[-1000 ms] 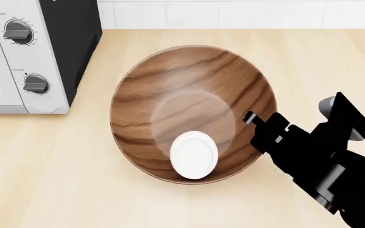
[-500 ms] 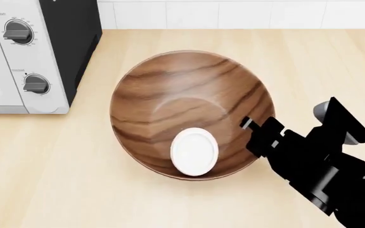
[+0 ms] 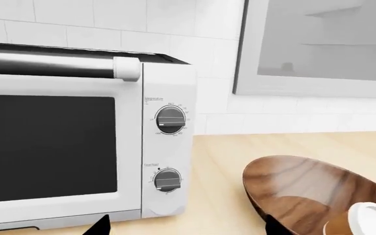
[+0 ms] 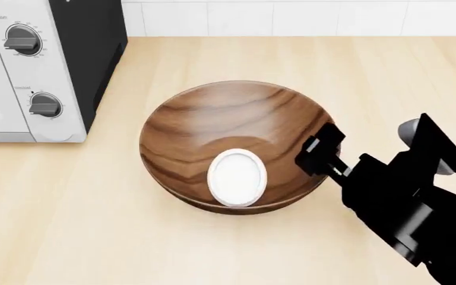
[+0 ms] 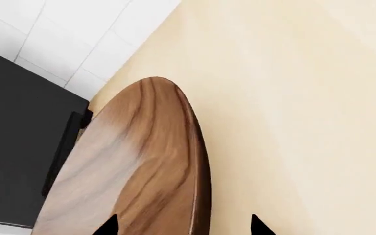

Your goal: Place the cup inside the bowl on the dining table and move the bowl to any counter.

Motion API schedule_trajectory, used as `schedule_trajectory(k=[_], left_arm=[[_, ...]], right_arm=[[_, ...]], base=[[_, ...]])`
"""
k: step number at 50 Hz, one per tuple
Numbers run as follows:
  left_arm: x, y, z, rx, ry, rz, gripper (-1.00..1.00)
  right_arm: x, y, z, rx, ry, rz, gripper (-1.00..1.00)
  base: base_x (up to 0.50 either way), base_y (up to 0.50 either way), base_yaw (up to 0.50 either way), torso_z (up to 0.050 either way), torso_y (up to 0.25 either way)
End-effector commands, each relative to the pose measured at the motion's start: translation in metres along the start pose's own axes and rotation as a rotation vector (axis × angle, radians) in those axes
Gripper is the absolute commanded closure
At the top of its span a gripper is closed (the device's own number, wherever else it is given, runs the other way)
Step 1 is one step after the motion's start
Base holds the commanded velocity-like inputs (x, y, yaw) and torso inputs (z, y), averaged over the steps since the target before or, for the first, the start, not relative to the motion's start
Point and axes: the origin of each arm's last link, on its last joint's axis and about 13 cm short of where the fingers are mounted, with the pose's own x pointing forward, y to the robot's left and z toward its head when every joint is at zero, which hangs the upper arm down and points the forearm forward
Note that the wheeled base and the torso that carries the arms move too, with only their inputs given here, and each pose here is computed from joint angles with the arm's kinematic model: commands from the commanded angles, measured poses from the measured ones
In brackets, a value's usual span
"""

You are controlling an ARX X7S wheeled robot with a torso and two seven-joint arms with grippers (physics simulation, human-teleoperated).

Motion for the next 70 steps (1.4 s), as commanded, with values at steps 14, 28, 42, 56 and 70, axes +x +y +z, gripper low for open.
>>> schedule_trajectory(k=[14, 28, 42, 56, 70], left_arm=[[0.044, -0.035, -0.012, 0.000, 0.015, -0.030, -1.00], [0.050, -0.040, -0.011, 0.010, 0.020, -0.034, -1.00], [0.020, -0.024, 0.021, 0.019, -0.026, -0.051, -1.00], [0.019, -0.027, 0.066, 0.047, -0.084, -0.093, -1.00], [0.044, -0.045, 0.107, 0.058, -0.114, -0.117, -1.00]], right_arm=[[-0.042, 0.022, 0.023, -0.510, -0.322, 0.001, -1.00], [-0.067, 0.030, 0.020, -0.781, -0.403, 0.020, -1.00], [-0.104, 0.053, 0.035, -0.830, -0.513, 0.057, -1.00], [-0.127, 0.084, 0.056, -0.850, -0.579, 0.105, -1.00], [-0.148, 0.115, 0.084, -0.860, -0.654, 0.130, -1.00]], base=[[0.00, 0.00, 0.00, 0.000, 0.000], [0.00, 0.00, 0.00, 0.000, 0.000], [0.00, 0.00, 0.00, 0.000, 0.000], [0.00, 0.00, 0.00, 0.000, 0.000], [0.00, 0.00, 0.00, 0.000, 0.000]])
